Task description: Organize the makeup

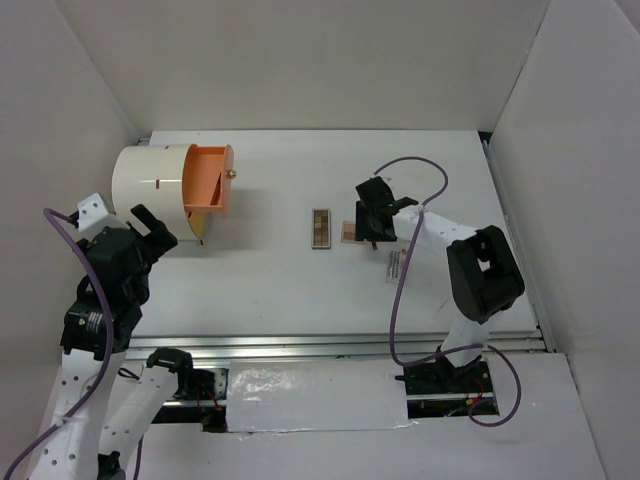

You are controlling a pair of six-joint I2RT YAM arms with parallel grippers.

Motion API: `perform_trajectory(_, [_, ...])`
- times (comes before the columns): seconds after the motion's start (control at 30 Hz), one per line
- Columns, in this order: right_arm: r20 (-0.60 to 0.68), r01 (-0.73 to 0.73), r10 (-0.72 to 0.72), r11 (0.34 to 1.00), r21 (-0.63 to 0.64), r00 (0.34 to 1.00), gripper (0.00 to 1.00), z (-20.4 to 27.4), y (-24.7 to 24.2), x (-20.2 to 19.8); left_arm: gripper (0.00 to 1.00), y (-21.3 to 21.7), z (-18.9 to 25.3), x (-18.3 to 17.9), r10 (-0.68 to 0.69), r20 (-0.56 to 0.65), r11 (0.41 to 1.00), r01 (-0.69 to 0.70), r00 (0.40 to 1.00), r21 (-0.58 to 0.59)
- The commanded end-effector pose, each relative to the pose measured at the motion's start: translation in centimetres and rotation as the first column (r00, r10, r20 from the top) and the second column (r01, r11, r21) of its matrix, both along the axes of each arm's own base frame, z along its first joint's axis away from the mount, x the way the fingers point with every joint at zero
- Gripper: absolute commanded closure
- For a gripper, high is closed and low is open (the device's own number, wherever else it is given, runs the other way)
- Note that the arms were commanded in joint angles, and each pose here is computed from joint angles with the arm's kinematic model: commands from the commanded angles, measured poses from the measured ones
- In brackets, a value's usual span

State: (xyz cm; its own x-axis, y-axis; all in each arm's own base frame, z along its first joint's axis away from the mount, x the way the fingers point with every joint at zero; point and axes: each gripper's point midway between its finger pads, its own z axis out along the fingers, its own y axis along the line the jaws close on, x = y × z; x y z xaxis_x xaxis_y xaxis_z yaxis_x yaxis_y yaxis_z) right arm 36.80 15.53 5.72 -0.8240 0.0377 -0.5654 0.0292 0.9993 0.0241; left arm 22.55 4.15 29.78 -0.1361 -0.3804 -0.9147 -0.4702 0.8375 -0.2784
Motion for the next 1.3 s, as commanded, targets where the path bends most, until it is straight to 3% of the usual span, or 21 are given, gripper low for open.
perform_trajectory(0.0, [0.027,-0.012,0.012,1.000,0.011,1.000,0.37,0.3,0.1,0.5,0.01,-0.2,1.3,0.5,-0.009,0.041,1.000,0.009,0.999,-0.003])
perform_trajectory(0.33, [-0.083,0.024,-0.017,0.995,0.093,0.996,0.42,-2.1,-0.9,0.4,0.01,-0.3,1.2,0.6,-0.015,0.037,1.000,0.015,0.999,-0.003])
perform_trajectory(1.27, [-0.207,0.051,-0.042,0.998,0.040,0.978,0.57,-2.8,-1.4,0.4,0.00,-0.7,1.4,0.4,-0.037,0.045,0.999,0.037,0.998,0.007])
